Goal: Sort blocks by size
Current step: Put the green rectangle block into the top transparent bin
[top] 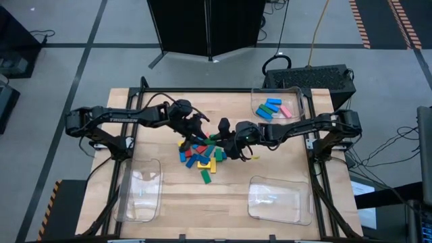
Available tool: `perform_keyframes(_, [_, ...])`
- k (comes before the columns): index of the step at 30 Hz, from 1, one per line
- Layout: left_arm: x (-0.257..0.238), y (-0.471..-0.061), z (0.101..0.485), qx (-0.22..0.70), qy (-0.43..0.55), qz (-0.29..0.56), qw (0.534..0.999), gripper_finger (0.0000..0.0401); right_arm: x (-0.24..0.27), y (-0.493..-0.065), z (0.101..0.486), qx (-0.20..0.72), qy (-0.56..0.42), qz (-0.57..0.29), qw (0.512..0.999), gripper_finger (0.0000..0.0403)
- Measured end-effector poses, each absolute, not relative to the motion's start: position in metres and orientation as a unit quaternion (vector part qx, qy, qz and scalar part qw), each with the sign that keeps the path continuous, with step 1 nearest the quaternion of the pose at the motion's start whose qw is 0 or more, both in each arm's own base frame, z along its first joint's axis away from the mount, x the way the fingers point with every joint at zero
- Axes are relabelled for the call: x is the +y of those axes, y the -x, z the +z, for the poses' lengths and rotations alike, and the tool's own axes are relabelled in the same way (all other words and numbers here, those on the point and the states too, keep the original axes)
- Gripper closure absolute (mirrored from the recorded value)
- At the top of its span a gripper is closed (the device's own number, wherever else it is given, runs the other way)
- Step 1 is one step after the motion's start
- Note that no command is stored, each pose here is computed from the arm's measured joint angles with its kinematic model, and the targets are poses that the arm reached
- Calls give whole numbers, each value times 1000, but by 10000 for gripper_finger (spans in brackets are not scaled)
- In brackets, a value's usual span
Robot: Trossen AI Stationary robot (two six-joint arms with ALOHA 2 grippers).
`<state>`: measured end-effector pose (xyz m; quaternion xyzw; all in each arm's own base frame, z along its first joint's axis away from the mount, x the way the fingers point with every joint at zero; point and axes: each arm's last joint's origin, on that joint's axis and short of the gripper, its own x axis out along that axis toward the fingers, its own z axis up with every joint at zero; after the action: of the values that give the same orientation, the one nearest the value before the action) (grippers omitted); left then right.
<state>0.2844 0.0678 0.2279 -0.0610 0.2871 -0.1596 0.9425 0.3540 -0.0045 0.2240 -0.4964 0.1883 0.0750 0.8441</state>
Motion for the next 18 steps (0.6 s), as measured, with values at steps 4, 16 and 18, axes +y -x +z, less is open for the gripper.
perform_keyframes(4, [68,-285,228,289,56,-148,944,296,-5,-354,224,190,490,72,847,322])
perform_keyframes(16, [70,-286,229,280,48,-135,949,277,-10,-353,224,201,478,60,853,342])
perform_keyframes(18, [72,-286,229,281,40,-114,952,265,-13,-353,223,214,469,41,856,342])
